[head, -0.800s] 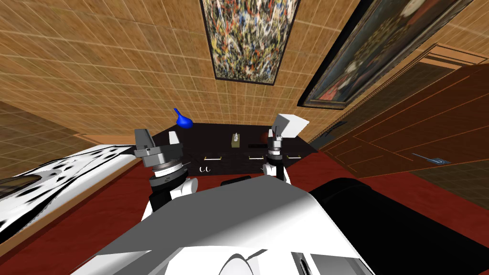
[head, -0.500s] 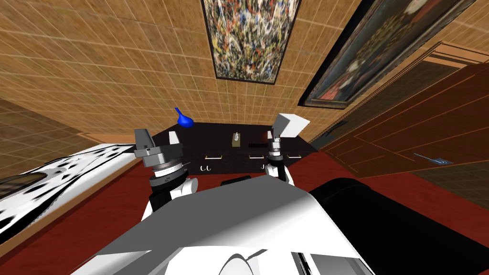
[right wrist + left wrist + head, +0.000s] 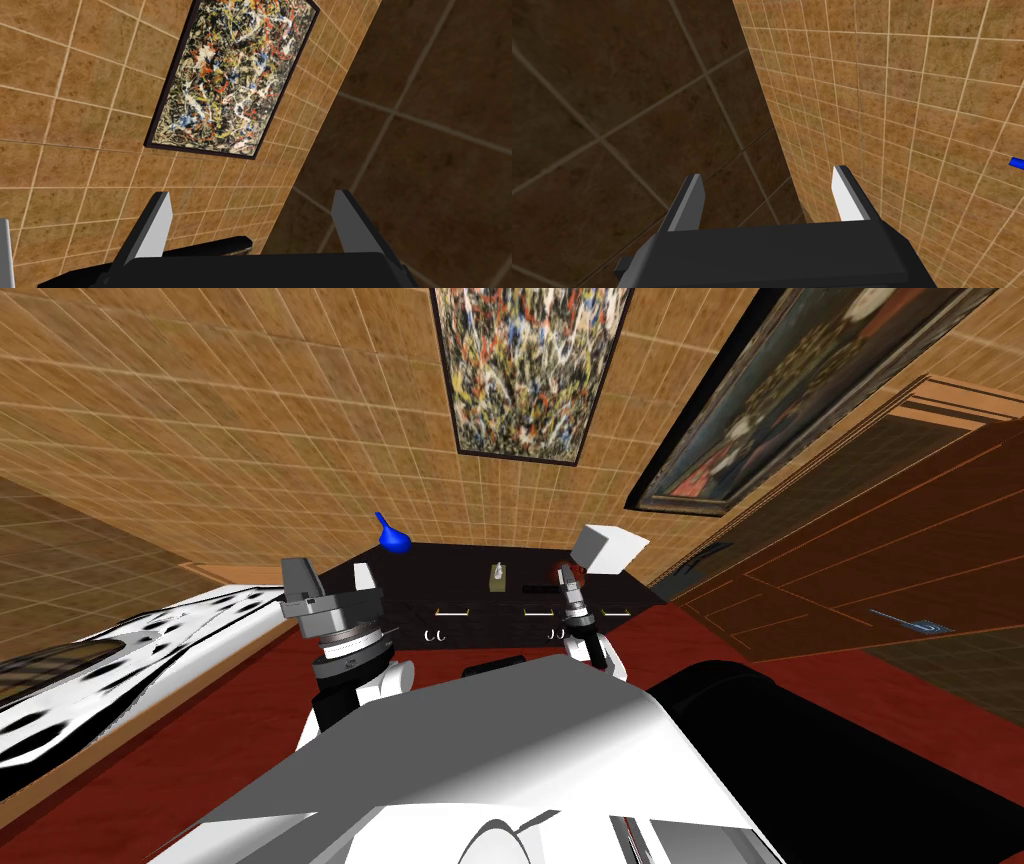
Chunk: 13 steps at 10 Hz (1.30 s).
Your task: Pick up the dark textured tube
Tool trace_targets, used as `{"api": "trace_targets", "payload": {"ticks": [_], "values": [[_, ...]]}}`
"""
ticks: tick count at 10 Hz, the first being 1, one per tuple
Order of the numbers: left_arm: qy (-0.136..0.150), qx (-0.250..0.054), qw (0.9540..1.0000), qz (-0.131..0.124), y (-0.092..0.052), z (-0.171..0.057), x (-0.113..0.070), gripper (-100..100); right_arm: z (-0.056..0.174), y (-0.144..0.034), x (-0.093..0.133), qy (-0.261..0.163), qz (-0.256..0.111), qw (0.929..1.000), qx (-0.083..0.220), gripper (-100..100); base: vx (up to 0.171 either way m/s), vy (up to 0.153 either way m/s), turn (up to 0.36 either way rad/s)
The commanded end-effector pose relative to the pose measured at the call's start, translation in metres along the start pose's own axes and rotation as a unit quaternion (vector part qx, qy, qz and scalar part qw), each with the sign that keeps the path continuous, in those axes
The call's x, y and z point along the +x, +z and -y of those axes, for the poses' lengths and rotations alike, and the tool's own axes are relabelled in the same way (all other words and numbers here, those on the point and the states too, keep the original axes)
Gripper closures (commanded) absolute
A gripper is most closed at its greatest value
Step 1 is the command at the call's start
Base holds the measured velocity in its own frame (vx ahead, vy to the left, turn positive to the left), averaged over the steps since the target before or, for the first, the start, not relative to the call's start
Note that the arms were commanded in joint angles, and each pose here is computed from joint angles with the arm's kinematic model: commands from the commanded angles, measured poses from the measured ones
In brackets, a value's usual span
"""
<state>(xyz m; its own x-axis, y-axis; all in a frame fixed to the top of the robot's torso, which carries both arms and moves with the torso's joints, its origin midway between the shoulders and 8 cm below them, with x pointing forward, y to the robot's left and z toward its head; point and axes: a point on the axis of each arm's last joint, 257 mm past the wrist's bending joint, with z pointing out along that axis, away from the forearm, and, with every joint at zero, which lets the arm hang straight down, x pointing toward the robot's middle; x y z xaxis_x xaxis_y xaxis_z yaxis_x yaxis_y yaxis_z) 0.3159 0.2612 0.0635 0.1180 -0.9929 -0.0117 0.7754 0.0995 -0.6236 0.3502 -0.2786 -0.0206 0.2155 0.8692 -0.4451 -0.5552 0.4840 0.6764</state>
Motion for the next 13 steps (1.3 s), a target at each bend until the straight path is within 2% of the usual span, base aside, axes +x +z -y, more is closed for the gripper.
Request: {"api": "trace_targets", "payload": {"ticks": [1,2,4,5,6,7,8,9,10,11,12,13], "values": [[0.0,0.0,1.0,0.0,0.0,0.0,0.0,0,0.019,-0.007,0.002,-0.032,-0.029,0.9989,0.017,-100,-0.052,0.029,0.028],[0.0,0.0,1.0,0.0,0.0,0.0,0.0,0,0.018,-0.007,0.003,-0.035,-0.035,0.9987,0.015,-100,-0.035,0.021,0.018],[0.0,0.0,1.0,0.0,0.0,0.0,0.0,0,0.051,-0.025,0.006,-0.092,-0.083,0.9912,0.047,-100,-0.056,0.041,0.054],[0.0,0.0,1.0,0.0,0.0,0.0,0.0,0,0.051,-0.024,0.007,-0.098,-0.095,0.9898,0.043,-100,-0.063,0.047,0.017],[0.0,0.0,1.0,0.0,0.0,0.0,0.0,0,0.068,-0.035,0.006,-0.127,-0.119,0.983,0.059,-100,-0.049,0.042,0.059],[0.0,0.0,1.0,0.0,0.0,0.0,0.0,0,0.068,-0.034,0.007,-0.131,-0.126,0.9818,0.057,-100,-0.038,0.027,0.024],[0.0,0.0,1.0,0.0,0.0,0.0,0.0,0,0.086,-0.045,0.005,-0.161,-0.151,0.9727,0.073,-100,-0.039,0.042,0.055],[0.0,0.0,1.0,0.0,0.0,0.0,0.0,0,0.086,-0.045,0.005,-0.164,-0.158,0.9712,0.07,-100,-0.035,0.03,0.024],[0.0,0.0,1.0,0.0,0.0,0.0,0.0,0,0.104,-0.057,0.002,-0.195,-0.184,0.9597,0.086,-100,-0.044,0.032,0.057],[0.0,0.0,1.0,0.0,0.0,0.0,0.0,0,0.104,-0.057,0.002,-0.198,-0.19,0.9579,0.083,-100,-0.034,0.027,0.032],[0.0,0.0,1.0,0.0,0.0,0.0,0.0,0,0.122,-0.07,-0.003,-0.227,-0.214,0.945,0.099,-100,-0.039,0.035,0.075],[0.0,0.0,1.0,0.0,0.0,0.0,0.0,0,0.121,-0.069,-0.003,-0.232,-0.223,0.942,0.095,-100,-0.03,0.035,0.034]]}}
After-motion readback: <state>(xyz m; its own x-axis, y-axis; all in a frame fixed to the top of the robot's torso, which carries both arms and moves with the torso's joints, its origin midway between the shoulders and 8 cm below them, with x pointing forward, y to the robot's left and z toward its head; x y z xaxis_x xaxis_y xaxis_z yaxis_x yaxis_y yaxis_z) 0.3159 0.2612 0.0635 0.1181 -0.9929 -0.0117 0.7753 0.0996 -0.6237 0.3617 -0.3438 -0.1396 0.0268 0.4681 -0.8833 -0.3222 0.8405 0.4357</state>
